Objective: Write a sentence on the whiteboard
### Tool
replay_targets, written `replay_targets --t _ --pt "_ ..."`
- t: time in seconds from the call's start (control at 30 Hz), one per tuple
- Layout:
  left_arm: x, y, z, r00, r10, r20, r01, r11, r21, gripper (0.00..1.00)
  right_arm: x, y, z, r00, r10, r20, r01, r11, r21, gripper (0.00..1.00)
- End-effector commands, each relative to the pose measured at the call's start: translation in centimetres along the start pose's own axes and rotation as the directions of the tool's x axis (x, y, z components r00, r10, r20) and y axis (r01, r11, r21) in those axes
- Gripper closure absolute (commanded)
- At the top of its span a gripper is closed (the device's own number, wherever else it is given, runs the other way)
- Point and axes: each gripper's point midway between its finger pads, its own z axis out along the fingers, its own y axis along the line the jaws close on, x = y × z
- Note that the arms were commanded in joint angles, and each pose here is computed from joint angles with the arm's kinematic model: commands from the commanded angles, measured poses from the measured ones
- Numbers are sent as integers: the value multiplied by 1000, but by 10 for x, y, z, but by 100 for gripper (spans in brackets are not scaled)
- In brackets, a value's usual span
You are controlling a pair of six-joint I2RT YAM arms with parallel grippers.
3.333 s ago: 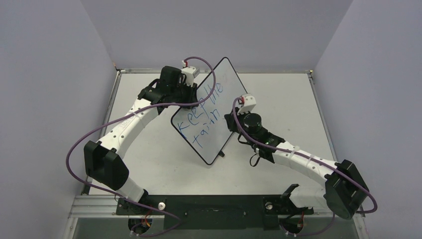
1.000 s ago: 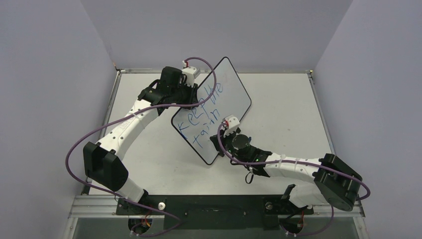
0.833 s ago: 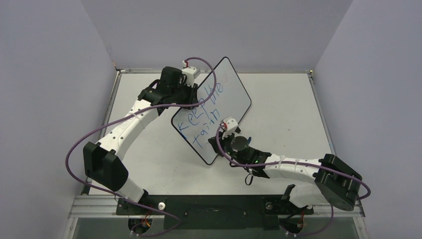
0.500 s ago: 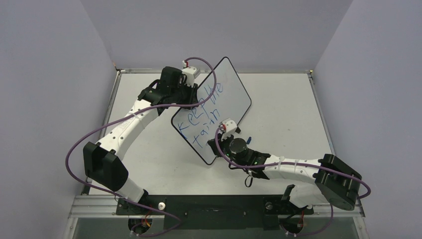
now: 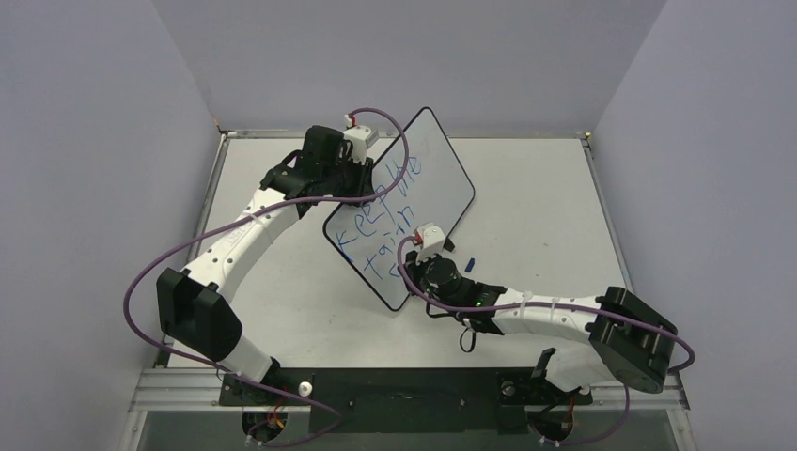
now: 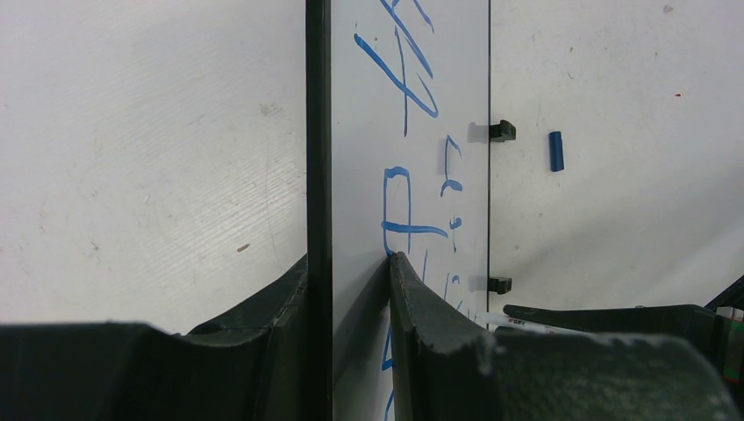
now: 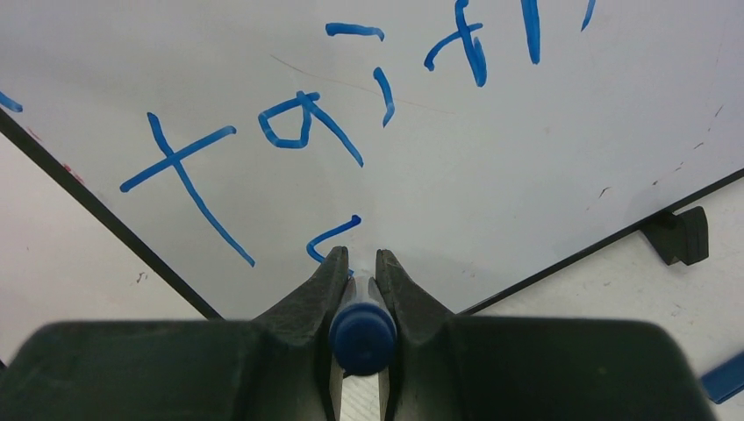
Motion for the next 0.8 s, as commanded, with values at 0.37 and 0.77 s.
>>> replay_targets --t 0.37,0.77 --pt "43 -2 16 987 97 -130 -99 995 -11 100 -27 -4 21 1000 -6 20 5 999 40 100" --pt "42 -2 15 987 98 -127 -100 995 -12 100 4 -6 15 999 9 -32 -8 1000 29 100"
